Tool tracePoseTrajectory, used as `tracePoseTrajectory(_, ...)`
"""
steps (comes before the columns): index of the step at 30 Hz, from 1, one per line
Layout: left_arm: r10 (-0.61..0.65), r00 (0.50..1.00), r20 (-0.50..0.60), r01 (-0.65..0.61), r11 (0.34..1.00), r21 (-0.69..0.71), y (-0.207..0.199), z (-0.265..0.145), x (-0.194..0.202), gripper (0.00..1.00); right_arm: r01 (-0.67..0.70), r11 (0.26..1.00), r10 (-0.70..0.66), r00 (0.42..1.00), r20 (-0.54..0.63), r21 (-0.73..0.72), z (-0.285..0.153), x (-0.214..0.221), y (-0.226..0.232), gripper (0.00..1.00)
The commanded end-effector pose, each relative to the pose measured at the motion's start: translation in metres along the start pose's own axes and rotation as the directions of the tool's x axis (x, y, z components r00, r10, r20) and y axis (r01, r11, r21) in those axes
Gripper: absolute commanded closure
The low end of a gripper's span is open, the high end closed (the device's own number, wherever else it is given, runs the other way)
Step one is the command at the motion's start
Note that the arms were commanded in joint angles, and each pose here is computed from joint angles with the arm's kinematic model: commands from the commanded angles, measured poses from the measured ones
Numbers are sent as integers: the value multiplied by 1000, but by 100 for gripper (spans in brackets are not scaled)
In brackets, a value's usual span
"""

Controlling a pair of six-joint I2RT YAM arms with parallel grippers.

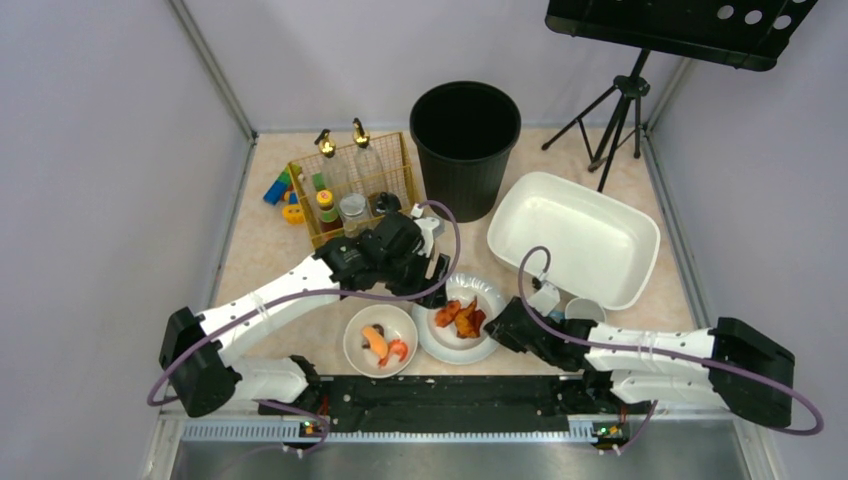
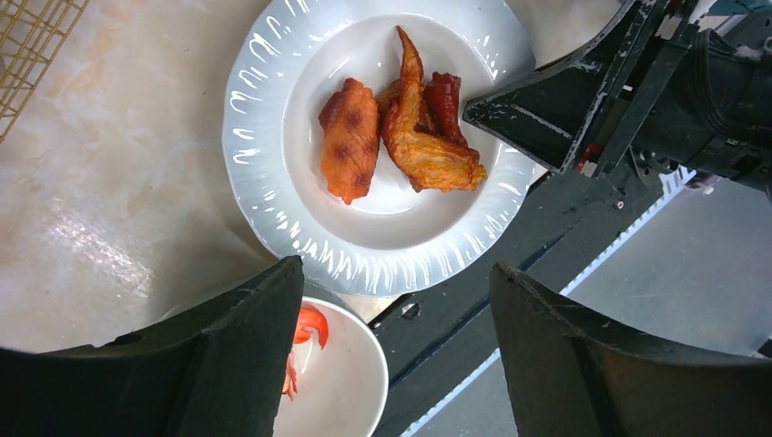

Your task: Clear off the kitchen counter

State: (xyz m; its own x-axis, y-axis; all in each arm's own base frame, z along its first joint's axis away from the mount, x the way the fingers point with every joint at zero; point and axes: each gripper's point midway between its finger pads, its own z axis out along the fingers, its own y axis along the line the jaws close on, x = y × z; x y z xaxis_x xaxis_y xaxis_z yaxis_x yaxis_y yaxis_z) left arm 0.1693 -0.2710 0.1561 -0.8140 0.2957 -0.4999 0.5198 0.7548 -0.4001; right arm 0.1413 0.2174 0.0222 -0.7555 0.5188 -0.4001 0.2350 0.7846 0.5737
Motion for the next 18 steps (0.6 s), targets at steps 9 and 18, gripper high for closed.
tracePoseTrajectory(9,-1,1000,20,1,1000,-24,5,-3,-1,21,-93,987,103,992,71,-134,7,-6,12,100)
tracePoseTrajectory(18,1,1000,30,-1,1000,-15,0,-6,-8,21,-89,972,126,978,166,-216,-17,-35,25,100)
